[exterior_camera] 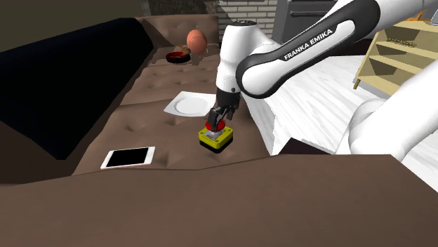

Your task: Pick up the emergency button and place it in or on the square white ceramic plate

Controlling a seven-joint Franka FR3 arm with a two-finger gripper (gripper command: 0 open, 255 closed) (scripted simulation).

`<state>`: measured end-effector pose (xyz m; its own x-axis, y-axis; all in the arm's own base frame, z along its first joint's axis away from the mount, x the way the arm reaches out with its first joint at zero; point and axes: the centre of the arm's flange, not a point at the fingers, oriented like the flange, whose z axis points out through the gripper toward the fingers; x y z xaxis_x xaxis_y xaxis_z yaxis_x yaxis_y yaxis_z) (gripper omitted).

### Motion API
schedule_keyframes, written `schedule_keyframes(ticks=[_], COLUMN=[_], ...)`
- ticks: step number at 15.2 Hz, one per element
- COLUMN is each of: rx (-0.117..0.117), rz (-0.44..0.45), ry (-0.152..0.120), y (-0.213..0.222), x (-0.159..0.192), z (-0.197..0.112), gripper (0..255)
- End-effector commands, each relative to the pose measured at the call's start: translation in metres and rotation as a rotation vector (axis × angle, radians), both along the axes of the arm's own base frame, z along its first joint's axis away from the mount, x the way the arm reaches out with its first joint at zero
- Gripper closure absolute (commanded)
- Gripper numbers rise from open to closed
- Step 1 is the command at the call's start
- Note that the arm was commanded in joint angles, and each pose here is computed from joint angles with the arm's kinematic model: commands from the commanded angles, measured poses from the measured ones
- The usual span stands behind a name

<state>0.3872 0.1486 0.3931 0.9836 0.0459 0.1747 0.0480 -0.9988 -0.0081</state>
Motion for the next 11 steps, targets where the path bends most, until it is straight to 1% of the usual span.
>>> schedule_keyframes(ticks=[1, 9, 10, 11], rx=[0.0, 0.0, 0.0, 0.0], rz=[0.0, 0.0, 0.0, 0.0], ry=[-0.001, -0.001, -0.001, -0.001], y=[0.0003, 0.0003, 0.0003, 0.0003], x=[0.0017, 0.0016, 0.0016, 0.0016], z=[-0.0089, -0.0089, -0.0089, -0.0089], gripper=[0, 0, 255, 255])
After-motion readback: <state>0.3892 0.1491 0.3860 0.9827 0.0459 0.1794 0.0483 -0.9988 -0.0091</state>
